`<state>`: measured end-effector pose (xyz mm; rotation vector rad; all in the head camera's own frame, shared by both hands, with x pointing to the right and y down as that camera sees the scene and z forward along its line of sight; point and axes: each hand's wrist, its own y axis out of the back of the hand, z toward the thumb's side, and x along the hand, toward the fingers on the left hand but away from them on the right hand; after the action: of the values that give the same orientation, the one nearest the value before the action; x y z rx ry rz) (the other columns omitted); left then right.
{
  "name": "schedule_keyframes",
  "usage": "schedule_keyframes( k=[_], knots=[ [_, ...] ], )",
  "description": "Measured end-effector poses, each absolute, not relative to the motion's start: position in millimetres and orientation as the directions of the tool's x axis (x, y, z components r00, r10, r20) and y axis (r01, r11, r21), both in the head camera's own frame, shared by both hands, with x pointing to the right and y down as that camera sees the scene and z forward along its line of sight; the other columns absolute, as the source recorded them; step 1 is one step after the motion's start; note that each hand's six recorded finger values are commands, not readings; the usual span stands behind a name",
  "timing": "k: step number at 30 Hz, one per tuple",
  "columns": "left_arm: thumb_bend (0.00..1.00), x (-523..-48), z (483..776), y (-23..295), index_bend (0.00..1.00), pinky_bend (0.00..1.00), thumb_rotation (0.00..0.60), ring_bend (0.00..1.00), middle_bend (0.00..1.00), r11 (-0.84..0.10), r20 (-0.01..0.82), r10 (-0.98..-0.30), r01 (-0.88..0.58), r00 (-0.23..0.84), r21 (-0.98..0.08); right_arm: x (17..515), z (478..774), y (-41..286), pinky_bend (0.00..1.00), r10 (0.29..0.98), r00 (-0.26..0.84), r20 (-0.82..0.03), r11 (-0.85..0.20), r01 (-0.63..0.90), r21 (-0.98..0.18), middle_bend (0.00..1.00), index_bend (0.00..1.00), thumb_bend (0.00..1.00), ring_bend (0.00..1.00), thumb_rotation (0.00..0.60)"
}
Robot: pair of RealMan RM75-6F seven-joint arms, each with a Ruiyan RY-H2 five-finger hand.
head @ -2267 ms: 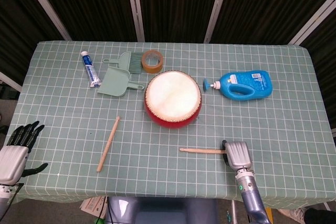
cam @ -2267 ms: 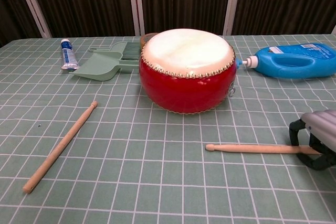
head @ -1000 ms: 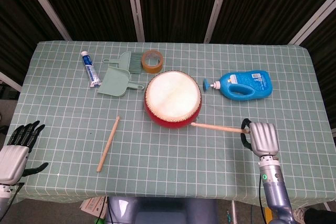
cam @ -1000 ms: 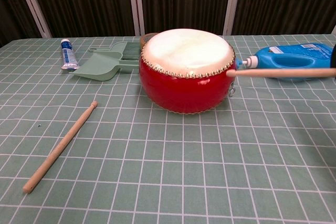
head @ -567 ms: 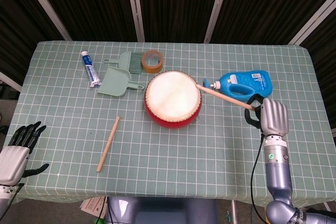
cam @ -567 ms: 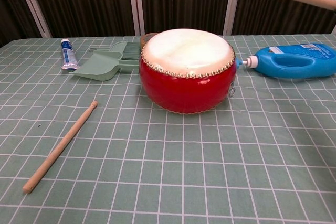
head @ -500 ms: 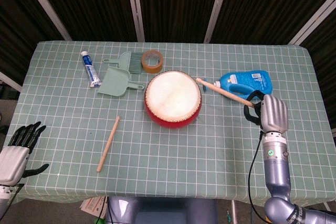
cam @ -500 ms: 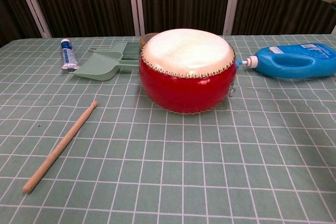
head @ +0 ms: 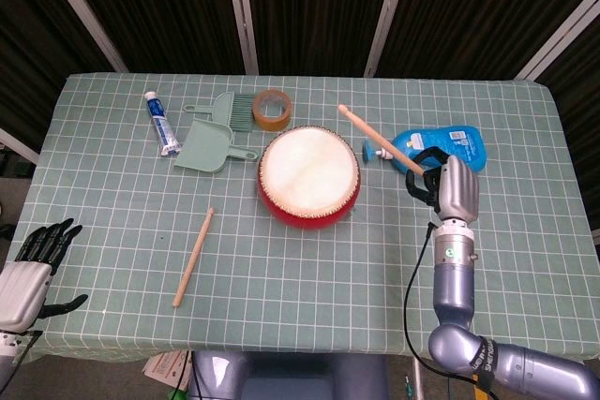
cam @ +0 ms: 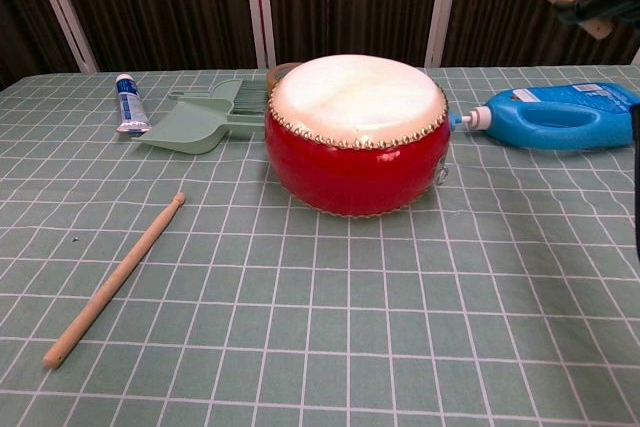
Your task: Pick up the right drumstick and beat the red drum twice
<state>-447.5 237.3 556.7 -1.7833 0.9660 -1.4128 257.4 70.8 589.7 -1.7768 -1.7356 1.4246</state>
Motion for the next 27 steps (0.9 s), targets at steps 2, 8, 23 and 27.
schedule_keyframes(
  k=[2, 8, 23, 27],
  knots=[
    [0.00, -448, 557, 237, 0.00, 0.02, 0.600, 0.00, 0.00, -0.512, 0.494, -0.858, -0.149, 0.144, -0.846, 254, 607, 79, 0.91, 0.873, -0.193, -0.448, -0.284, 0.547, -0.788, 1.00, 1.00, 0.73, 1.00, 0.600],
    [0.00, -449, 556, 238, 0.00, 0.02, 0.600, 0.00, 0.00, -0.514, 0.497, -0.857, -0.155, 0.138, -0.844, 247, 651, 105, 0.91, 0.873, -0.097, -0.478, -0.461, 0.154, -0.874, 1.00, 1.00, 0.73, 1.00, 0.600],
    [0.00, -450, 555, 238, 0.00, 0.02, 0.600, 0.00, 0.00, -0.515, 0.499, -0.857, -0.165, 0.129, -0.841, 220, 636, 94, 0.91, 0.926, -0.072, -0.370, -0.353, 0.174, -0.919, 1.00, 1.00, 0.73, 1.00, 0.600],
    [0.00, -450, 555, 239, 0.00, 0.02, 0.600, 0.00, 0.00, -0.517, 0.501, -0.856, -0.164, 0.130, -0.840, 218, 608, 80, 0.91, 0.947, -0.109, -0.301, -0.241, 0.376, -0.895, 1.00, 1.00, 0.73, 1.00, 0.600]
  ],
)
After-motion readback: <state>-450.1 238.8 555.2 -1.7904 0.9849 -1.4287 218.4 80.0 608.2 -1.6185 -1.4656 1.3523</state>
